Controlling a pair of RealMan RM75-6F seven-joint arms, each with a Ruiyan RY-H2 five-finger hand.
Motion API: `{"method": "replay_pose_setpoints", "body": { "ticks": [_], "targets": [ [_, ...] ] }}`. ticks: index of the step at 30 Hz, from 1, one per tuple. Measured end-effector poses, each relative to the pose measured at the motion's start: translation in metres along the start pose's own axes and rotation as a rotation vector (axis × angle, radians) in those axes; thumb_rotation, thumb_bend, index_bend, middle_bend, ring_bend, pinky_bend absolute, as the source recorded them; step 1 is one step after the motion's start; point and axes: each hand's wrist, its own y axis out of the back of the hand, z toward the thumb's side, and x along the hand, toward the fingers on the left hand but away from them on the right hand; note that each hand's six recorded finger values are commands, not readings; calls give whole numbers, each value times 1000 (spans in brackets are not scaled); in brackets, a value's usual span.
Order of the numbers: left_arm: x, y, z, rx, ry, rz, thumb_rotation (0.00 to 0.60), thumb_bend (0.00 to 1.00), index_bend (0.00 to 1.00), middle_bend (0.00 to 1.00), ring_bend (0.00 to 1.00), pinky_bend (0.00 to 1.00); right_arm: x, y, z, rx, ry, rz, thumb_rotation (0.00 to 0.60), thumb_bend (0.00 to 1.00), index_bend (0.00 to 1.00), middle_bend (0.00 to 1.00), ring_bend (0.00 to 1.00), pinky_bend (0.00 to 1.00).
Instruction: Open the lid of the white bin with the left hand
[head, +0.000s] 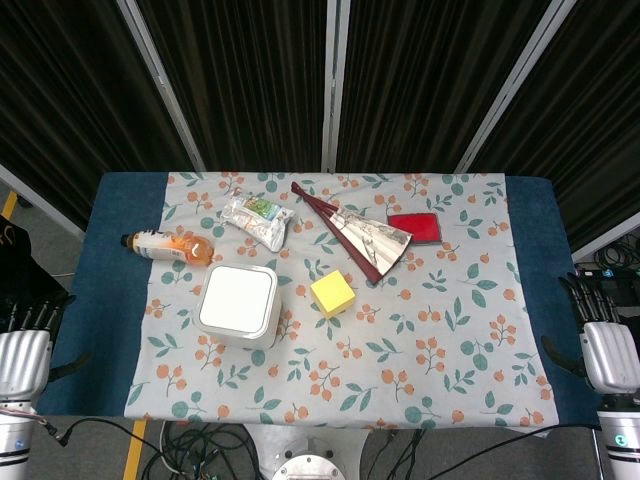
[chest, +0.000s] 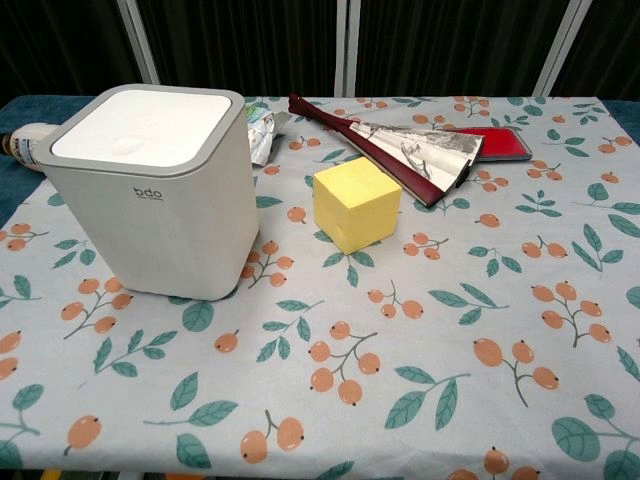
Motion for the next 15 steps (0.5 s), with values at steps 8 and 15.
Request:
{"method": "replay_pose_setpoints", "body": {
  "ticks": [8, 15],
  "targets": [
    [2, 0, 3, -5, -13, -7, 600, 26, 175, 134, 131, 20, 3, -3, -1, 12, -6, 15, 600, 210, 0, 14, 0, 0],
    [14, 12, 27, -22, -146, 19, 600, 26, 175, 134, 131, 20, 4, -12, -8, 20, -40, 69, 600, 211, 0, 8, 0, 0]
  ]
}}
